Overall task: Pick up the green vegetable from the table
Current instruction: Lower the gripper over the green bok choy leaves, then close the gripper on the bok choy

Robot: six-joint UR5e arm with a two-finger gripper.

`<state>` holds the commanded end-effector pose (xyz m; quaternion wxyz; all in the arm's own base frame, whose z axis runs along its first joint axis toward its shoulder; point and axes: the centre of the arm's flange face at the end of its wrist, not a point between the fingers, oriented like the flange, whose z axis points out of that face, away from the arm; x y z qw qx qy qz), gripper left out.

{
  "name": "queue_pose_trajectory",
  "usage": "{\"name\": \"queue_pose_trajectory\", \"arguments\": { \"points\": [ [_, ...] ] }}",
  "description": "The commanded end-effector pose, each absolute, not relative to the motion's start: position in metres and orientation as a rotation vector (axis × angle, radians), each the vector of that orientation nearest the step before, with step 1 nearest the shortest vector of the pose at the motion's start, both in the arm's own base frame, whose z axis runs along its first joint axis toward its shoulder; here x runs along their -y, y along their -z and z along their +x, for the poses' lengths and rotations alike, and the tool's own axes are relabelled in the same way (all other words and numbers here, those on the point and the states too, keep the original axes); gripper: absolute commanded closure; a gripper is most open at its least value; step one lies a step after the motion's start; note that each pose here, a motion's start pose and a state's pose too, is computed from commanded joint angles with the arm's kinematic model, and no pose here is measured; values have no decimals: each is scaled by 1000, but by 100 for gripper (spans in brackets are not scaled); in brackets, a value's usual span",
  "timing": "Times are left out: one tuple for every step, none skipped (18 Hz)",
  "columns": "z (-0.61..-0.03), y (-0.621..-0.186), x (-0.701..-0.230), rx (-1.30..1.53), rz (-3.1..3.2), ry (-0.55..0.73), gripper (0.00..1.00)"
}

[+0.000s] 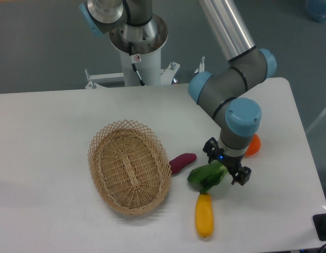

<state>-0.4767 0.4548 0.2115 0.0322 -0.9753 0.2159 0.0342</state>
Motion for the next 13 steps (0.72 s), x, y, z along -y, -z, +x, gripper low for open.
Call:
{"name": "queue_pose_trajectory", "arguments": {
  "points": [
    [-476, -210, -454, -664, -2999, -121, 0],
    [-476, -208, -454, -662, -2999, -126, 0],
    [-476, -206, -454, -659, -2999, -130, 0],
    [-476, -207, -454, -655, -2997, -139, 0],
    [-477, -208, -455, -651, -2991, -163, 1],
    [-477, -208, -455, -655, -2987, -174, 10],
    [-477, -210, -455, -655, -2986, -179, 21],
    [-478, -211, -456, -662, -2983, -183, 31],
    [-479, -212, -455, -662, -2983, -186, 40],
    [-479, -213, -455, -662, -2982, -188, 48],
    [-479, -213, -455, -661, -2980, -189, 56],
    [-479, -214, -455, -662, -2981, -192, 62],
    [-479, -214, -455, -662, -2981, -192, 64]
  ]
}}
